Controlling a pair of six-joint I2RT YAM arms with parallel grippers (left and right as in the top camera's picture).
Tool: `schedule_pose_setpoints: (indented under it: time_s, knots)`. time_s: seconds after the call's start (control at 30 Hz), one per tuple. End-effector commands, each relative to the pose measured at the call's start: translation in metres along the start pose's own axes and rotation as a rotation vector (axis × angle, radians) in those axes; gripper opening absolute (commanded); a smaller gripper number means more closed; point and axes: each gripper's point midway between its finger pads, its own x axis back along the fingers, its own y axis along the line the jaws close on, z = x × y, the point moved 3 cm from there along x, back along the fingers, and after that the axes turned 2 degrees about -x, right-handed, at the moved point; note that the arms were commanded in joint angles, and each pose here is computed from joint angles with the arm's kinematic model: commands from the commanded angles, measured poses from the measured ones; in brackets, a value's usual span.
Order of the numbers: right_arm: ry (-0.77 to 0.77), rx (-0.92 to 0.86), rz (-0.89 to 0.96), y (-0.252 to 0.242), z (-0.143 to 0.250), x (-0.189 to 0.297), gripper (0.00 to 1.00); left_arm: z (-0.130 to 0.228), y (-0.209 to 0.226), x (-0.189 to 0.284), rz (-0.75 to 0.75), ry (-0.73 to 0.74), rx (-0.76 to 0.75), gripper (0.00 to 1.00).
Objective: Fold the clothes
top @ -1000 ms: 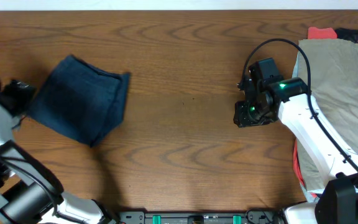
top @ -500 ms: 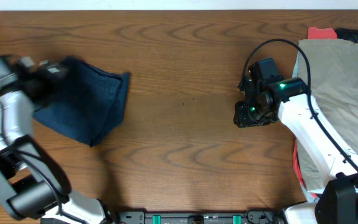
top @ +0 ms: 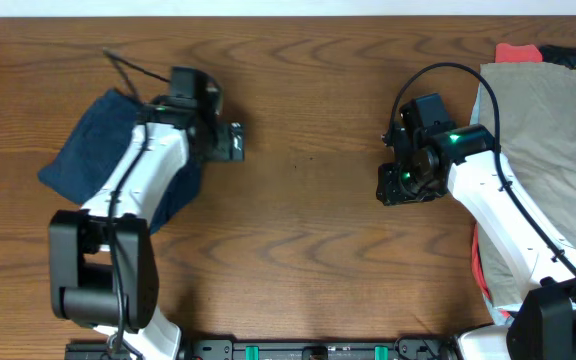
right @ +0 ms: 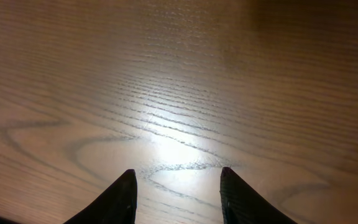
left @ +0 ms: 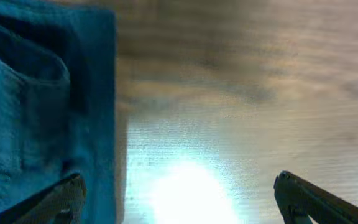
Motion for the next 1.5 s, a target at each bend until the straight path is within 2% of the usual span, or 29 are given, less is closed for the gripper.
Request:
schedule_pose_setpoints:
  time_s: [0.0,0.33,0.6,0.63,0.8,0.93,1.33,1.47]
  knots:
    - [-0.03,-0.004,0.009,-0.002,-0.005,0.008,0.42,0.01,0.014,-0.012,-0.11,0.061,-0.037,0.98]
    - [-0.031,-0.004,0.009,-0.002,-0.005,0.008,0.42,0.047,0.019,-0.037,-0.111,0.186,-0.035,0.98]
    - [-0.031,-0.004,0.009,-0.002,-0.005,0.008,0.42,0.045,0.025,-0.038,-0.114,0.176,0.009,0.98]
    - [-0.032,-0.004,0.009,-0.002,-0.005,0.008,0.42,0.047,0.021,-0.038,-0.085,0.183,0.008,1.0]
    - [-0.039,-0.003,0.008,-0.001,-0.007,0.008,0.42,0.053,-0.016,-0.035,0.184,0.215,-0.029,0.96]
    - [-0.048,-0.001,0.006,-0.001,-0.009,0.008,0.45,0.052,-0.028,-0.032,0.273,0.211,-0.047,0.96]
    - [-0.047,-0.001,0.006,-0.001,-0.009,0.008,0.46,0.055,-0.027,-0.032,0.271,0.226,-0.051,0.9]
    - [-0.046,-0.001,0.006,-0.001,-0.008,0.008,0.45,0.054,-0.017,-0.035,0.198,0.221,-0.059,0.9]
